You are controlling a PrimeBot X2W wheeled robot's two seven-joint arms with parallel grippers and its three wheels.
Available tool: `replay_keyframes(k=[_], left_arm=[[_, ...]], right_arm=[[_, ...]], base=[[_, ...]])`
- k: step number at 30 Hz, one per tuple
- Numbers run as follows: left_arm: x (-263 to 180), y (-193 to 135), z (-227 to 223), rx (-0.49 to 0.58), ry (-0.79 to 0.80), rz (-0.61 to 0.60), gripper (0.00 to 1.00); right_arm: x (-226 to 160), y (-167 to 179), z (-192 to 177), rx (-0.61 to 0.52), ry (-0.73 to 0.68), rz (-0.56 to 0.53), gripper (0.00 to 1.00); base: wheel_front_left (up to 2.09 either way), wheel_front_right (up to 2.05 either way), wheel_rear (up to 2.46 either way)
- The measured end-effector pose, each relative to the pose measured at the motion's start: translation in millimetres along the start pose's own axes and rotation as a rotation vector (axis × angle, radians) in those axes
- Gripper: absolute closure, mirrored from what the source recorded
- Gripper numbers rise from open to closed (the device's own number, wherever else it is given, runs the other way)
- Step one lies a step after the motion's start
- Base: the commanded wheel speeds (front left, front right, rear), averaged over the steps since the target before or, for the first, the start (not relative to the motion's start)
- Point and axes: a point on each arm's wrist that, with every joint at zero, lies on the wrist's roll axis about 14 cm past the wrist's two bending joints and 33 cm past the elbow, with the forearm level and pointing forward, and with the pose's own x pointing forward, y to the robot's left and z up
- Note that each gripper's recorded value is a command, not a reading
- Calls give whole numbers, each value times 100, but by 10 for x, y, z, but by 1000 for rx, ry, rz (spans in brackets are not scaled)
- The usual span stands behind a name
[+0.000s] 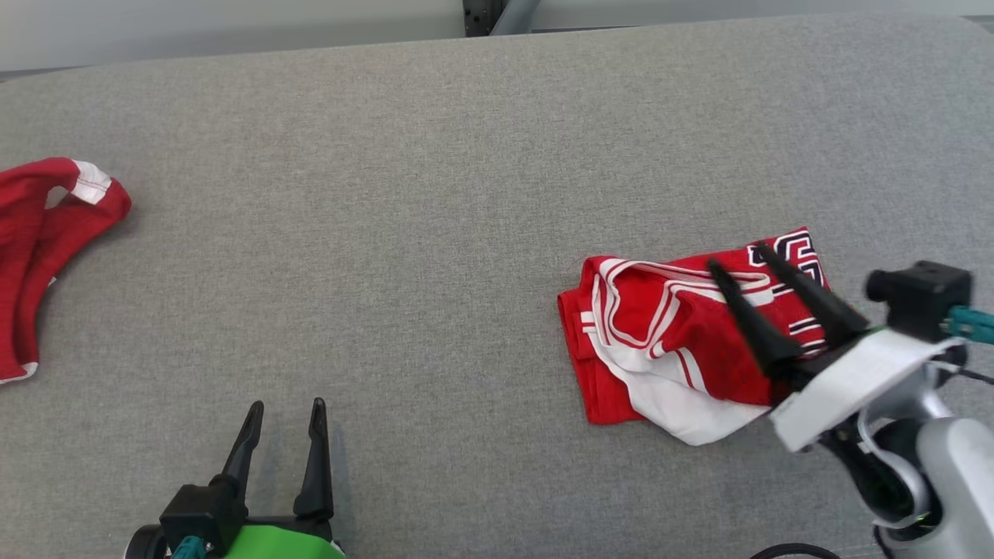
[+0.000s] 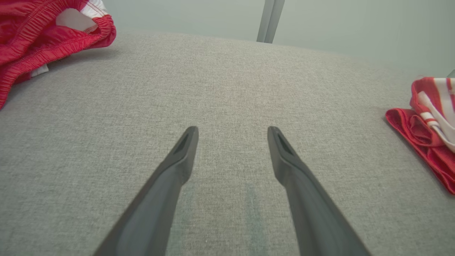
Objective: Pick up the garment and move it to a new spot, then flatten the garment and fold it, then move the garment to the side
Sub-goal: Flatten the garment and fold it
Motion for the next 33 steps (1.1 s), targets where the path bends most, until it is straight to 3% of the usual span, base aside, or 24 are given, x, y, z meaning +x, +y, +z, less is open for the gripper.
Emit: replay_keyframes(k=[2, 3, 7, 12, 22, 33], left_arm=[[11, -20, 0, -3, 0, -5, 0], [17, -29, -5, -5, 1, -7, 0], [44, -85, -56, -10, 17, -25, 0], [54, -84, -94, -5, 29, -28, 0], [35, -2, -125, 12, 40, -8, 0], [-13, 49, -106, -4, 33, 19, 0]], right_arm=[[-107, -275, 155, 11, -71, -92, 94], [-158, -415, 216, 3, -101, -138, 100], [-366, -1027, 145, -35, -146, -342, 100], [-343, -1216, -266, -46, -57, -396, 100], [-59, -1104, -697, -49, 64, -306, 100], [55, -513, -855, -45, 98, -79, 100]], base=[[0, 0, 0], [0, 0, 0], [0, 0, 0], [0, 0, 0], [0, 0, 0], [0, 0, 0]])
